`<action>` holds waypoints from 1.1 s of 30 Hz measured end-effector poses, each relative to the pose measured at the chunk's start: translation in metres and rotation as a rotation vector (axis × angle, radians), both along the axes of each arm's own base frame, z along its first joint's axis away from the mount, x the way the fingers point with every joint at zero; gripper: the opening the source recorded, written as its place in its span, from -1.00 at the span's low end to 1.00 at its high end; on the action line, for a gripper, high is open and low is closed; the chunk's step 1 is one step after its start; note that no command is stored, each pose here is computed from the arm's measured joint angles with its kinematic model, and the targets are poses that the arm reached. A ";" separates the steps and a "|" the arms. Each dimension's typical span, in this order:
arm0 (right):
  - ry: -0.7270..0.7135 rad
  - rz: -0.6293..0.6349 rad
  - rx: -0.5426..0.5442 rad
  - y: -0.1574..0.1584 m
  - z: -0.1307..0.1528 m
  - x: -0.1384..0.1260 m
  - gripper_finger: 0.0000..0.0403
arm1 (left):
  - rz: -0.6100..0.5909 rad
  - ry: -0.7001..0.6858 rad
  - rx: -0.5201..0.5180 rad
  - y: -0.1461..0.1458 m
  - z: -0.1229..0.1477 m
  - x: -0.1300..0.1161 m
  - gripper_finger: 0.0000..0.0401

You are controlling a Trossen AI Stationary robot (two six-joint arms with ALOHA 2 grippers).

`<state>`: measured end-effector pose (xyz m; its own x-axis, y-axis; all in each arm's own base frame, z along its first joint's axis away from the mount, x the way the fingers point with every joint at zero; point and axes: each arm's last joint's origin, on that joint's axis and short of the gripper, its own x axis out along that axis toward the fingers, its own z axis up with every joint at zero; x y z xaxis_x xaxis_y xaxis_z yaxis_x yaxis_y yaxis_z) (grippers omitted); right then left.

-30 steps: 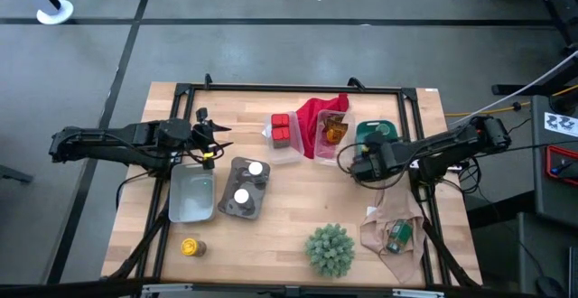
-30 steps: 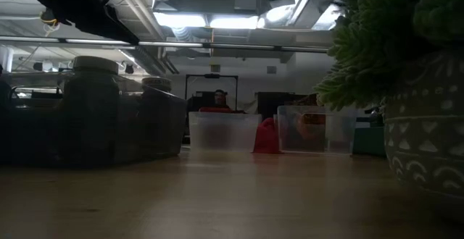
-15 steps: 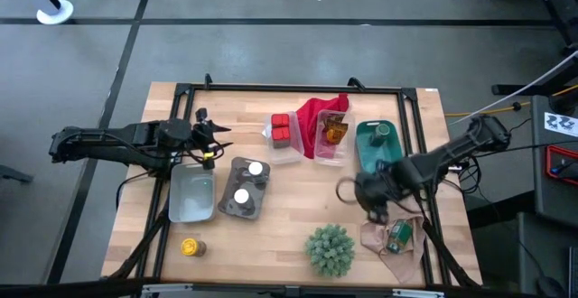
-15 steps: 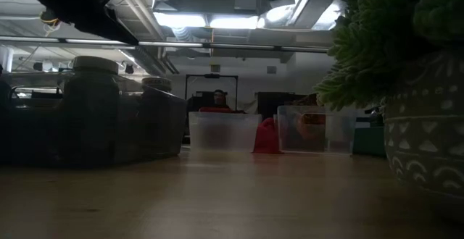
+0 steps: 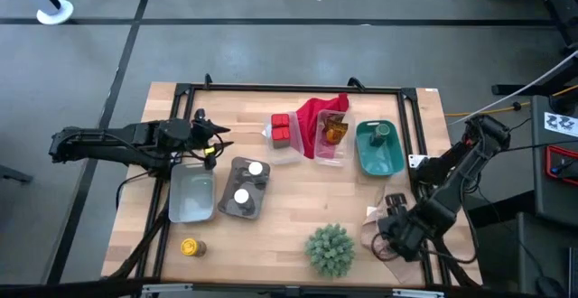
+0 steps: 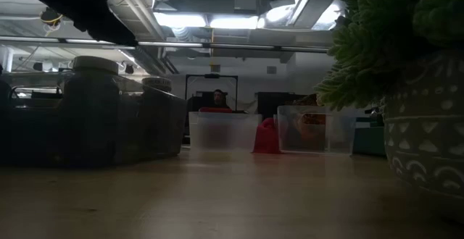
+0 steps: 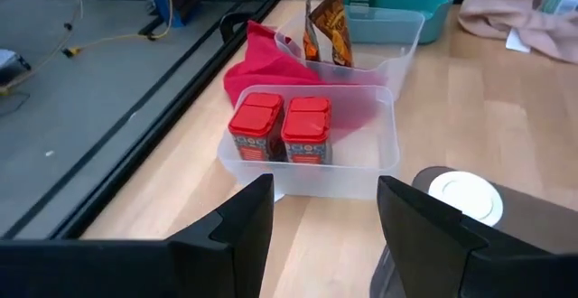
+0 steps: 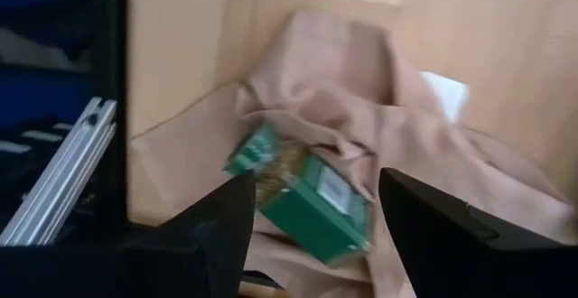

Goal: Sort spices by type
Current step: Put the green seasoning bottle into the green bin

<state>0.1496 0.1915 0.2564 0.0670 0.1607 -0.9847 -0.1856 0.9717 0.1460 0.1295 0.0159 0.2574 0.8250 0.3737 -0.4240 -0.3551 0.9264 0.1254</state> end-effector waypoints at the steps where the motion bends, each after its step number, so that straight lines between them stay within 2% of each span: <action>1: 0.000 0.018 0.013 0.003 -0.003 -0.003 0.18 | 0.005 -0.004 -0.009 0.000 0.000 0.000 -0.09; 8: 0.003 0.158 -0.007 0.026 -0.025 -0.009 0.18 | 0.019 -0.016 -0.037 0.000 0.000 0.000 -0.09; 14: 0.030 0.337 -0.090 0.041 -0.051 -0.007 0.17 | 0.022 -0.018 -0.042 0.000 0.000 0.000 -0.09; 20: 0.092 0.355 -0.106 0.048 -0.067 -0.005 0.17 | 0.022 -0.018 -0.042 0.000 0.000 0.000 -0.09; 26: 0.122 0.445 -0.131 0.055 -0.078 -0.011 0.17 | 0.022 -0.017 -0.043 0.000 0.000 0.000 -0.09; 33: 0.111 0.448 -0.209 0.059 -0.093 -0.009 0.17 | 0.023 0.014 -0.044 0.000 -0.003 -0.001 -0.09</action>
<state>0.1409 0.2502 0.1632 -0.0707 -0.0514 -0.9962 -0.5851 0.8110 -0.0003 0.1282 0.0158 0.2546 0.8104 0.3731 -0.4517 -0.3746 0.9228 0.0901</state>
